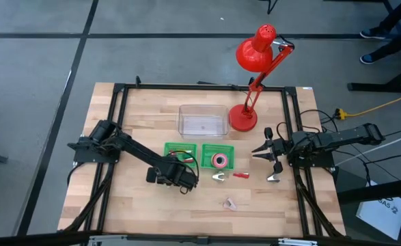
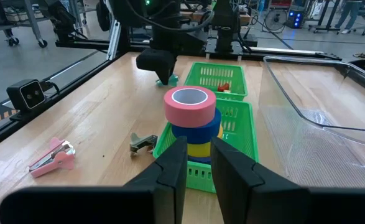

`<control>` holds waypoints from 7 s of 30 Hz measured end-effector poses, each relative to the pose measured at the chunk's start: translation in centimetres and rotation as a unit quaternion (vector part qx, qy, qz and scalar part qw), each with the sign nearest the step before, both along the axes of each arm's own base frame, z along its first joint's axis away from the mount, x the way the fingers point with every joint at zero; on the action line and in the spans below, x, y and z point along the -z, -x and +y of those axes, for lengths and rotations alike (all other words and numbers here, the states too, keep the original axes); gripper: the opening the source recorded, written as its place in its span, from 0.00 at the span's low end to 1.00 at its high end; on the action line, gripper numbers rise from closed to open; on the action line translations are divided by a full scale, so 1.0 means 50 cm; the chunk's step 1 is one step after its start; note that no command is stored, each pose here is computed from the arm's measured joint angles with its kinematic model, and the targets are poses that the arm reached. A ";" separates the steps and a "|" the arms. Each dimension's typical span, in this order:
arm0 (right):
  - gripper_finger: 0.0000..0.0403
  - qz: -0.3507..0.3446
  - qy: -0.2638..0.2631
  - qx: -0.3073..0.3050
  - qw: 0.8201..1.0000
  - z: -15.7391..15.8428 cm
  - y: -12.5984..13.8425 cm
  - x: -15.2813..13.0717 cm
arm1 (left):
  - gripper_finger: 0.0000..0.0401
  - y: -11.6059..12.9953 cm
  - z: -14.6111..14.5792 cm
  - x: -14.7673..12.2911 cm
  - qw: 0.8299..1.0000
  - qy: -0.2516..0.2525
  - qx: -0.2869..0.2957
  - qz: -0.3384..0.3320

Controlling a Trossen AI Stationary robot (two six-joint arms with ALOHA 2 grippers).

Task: Pick and place Stapler, Stapler remover, tape
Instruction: Put the light blue staple remover into the transparent bin

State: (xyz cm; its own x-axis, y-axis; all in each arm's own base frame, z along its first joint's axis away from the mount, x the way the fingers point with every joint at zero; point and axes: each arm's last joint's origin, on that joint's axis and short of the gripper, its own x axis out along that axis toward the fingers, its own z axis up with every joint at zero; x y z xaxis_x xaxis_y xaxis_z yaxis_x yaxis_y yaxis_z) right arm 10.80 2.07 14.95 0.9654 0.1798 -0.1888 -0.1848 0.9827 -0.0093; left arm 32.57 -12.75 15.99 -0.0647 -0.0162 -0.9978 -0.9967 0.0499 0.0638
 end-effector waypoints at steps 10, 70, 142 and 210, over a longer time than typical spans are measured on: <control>0.18 0.000 0.000 0.000 1.000 0.000 0.000 0.000 | 0.36 0.016 0.008 0.035 1.000 0.021 0.004 0.010; 0.18 0.000 0.000 0.000 1.000 0.000 0.000 0.000 | 0.35 0.022 0.000 -0.002 0.996 0.032 0.075 -0.030; 0.18 0.000 0.000 0.000 1.000 0.000 0.000 0.000 | 0.10 -0.052 0.270 -0.256 0.741 -0.283 0.497 -0.352; 0.18 0.000 0.000 0.000 1.000 0.000 0.000 0.000 | 0.10 -0.022 0.486 -0.144 0.698 -0.241 0.658 -0.146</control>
